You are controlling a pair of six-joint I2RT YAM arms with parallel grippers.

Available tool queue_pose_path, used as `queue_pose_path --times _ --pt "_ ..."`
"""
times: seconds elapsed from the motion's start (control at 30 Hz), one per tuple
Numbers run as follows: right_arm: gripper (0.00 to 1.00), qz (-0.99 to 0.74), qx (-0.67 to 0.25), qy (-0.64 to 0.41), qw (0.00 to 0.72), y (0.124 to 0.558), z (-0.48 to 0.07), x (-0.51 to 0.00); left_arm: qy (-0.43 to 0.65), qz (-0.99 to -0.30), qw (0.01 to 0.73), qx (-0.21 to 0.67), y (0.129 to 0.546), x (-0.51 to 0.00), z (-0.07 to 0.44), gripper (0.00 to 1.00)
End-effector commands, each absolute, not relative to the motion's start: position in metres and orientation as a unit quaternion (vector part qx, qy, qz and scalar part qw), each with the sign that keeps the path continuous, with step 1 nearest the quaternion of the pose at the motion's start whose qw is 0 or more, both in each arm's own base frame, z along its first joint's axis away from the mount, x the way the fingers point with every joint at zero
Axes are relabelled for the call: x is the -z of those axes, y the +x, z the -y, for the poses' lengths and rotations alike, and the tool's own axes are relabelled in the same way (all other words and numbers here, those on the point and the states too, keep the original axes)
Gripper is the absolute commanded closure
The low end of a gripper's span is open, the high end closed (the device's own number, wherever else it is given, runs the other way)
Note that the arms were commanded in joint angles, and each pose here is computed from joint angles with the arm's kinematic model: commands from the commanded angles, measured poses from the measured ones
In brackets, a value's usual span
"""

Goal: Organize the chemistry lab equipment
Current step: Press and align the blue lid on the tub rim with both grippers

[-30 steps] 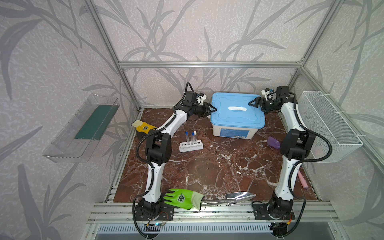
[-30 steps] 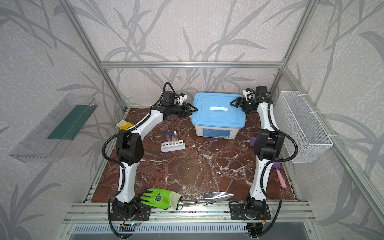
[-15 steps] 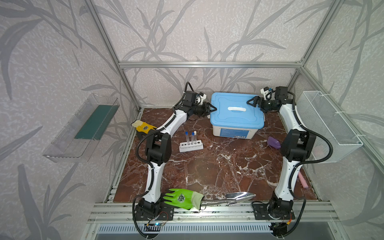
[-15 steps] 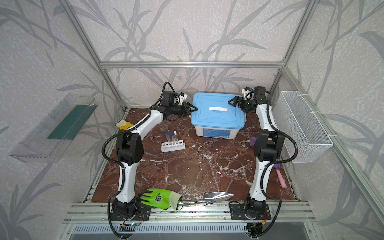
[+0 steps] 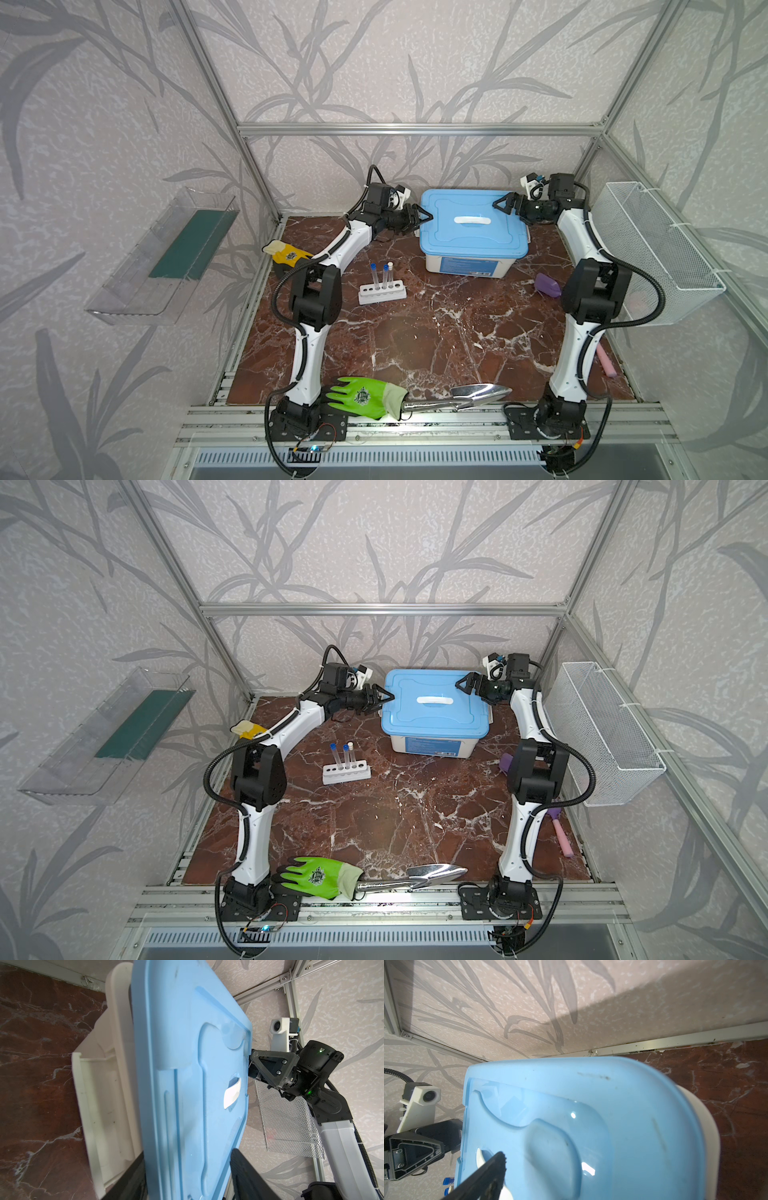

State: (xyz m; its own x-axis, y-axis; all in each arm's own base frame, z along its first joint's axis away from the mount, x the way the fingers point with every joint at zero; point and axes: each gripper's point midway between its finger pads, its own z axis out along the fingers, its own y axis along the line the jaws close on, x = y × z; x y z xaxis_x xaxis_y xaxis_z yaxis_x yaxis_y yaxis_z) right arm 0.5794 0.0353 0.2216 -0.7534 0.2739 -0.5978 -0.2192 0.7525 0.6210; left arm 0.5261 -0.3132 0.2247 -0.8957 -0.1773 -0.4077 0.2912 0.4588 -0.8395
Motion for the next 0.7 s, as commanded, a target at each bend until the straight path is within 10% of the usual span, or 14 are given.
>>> queue_pose_path --times 0.0,0.67 --pt "0.01 -0.865 -0.351 0.008 0.359 0.578 -0.039 -0.23 0.048 -0.81 0.243 0.531 0.528 -0.242 0.313 0.34" --pt "0.01 -0.858 -0.29 0.008 0.423 0.582 -0.023 -0.231 0.039 -0.809 0.244 0.533 0.541 -0.233 0.309 0.3"
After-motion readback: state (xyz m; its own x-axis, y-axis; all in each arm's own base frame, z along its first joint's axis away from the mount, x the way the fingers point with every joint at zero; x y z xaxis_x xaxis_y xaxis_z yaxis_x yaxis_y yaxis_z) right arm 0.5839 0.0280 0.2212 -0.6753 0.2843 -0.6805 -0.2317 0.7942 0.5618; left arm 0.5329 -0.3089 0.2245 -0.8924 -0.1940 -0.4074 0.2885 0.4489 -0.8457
